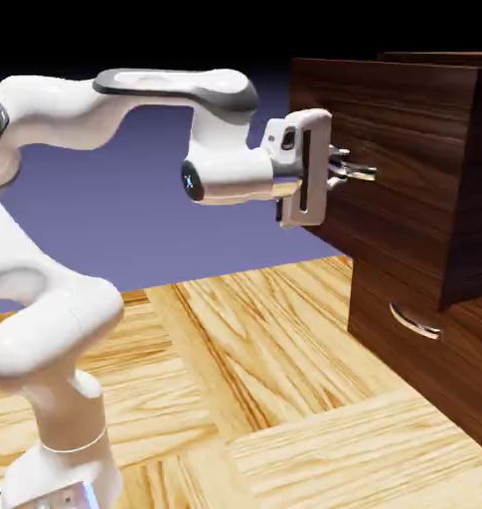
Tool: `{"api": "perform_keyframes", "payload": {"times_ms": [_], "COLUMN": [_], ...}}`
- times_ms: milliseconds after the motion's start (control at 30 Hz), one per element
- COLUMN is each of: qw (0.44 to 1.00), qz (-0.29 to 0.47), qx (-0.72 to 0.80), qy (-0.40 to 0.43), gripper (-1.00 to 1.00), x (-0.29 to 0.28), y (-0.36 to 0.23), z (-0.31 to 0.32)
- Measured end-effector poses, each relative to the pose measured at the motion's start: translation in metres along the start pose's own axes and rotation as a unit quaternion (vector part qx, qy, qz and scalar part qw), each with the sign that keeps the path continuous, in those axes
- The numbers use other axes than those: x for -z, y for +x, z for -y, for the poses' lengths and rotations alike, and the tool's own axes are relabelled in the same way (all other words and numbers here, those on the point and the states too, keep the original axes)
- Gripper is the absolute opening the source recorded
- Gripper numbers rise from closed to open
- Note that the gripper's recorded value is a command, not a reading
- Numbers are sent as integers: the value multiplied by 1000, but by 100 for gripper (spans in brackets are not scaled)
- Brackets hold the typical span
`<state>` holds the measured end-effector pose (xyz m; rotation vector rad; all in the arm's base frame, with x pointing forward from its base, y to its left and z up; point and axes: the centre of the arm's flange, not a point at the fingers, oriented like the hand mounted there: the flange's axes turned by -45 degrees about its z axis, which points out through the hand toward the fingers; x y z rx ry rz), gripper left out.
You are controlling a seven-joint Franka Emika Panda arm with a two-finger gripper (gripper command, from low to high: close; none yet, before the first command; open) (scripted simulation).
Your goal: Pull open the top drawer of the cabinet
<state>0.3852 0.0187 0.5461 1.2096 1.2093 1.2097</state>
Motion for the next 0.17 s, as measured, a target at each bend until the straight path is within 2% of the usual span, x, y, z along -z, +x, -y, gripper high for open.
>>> {"api": "perform_keyframes", "payload": {"times_ms": [67, 100, 167], "qw": [1000, 1000, 1000], "qz": [0, 0, 0], "qx": [0, 0, 0], "qy": [0, 0, 0], "gripper": [-100, 100, 100], "x": [19, 24, 24], "y": [0, 0, 0], "z": [0, 0, 0]}}
